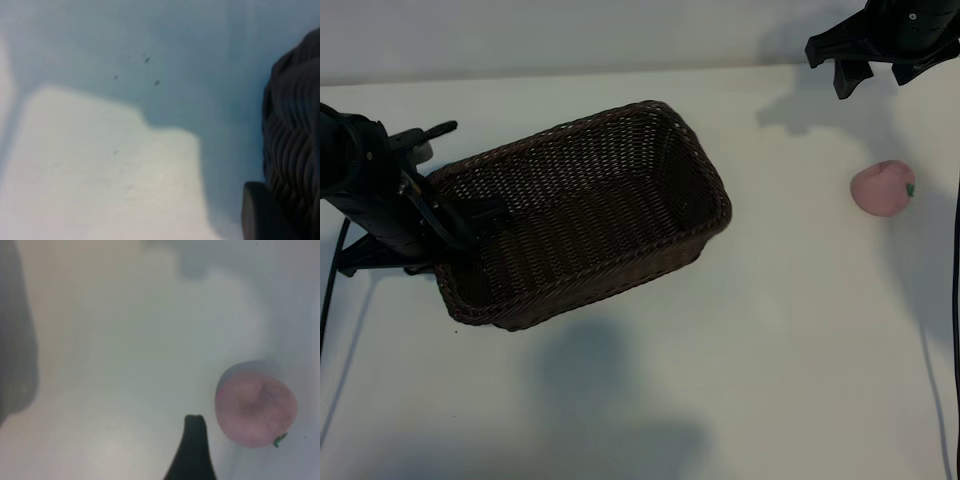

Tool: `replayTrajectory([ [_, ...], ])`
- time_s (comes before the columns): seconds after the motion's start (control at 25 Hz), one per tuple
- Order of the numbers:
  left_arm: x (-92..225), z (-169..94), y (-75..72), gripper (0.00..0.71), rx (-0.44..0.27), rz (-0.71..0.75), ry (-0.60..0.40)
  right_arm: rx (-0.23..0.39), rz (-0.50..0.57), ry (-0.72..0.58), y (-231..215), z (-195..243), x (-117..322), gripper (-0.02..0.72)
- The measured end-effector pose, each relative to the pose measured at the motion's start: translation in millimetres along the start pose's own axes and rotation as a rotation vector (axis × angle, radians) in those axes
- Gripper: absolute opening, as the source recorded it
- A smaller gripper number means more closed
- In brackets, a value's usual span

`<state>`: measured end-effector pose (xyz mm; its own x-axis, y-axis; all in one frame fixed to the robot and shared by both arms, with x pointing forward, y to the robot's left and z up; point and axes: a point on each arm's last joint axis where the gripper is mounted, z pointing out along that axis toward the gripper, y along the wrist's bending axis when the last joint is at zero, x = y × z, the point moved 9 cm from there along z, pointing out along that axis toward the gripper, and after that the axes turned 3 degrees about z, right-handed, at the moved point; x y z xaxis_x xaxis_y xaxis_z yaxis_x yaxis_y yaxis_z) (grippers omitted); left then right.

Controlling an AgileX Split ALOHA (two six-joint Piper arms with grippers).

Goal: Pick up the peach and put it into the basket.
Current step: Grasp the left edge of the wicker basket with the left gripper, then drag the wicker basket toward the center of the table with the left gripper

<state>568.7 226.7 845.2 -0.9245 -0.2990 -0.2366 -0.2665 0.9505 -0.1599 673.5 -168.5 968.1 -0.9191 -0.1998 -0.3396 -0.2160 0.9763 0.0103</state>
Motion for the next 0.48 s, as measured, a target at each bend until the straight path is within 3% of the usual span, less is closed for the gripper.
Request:
replayTrajectory([
  [0.28,-0.1,0.0,-3.7,0.120,0.021,-0.003,-0.001,0.000,0.000,0.000,0.0,0.0,0.0,0.587],
  [0.48,-0.6,-10.6,-21.1,0.095,0.126,0.037,-0.010,0.000,0.000,0.001,0.0,0.0,0.2,0.587],
])
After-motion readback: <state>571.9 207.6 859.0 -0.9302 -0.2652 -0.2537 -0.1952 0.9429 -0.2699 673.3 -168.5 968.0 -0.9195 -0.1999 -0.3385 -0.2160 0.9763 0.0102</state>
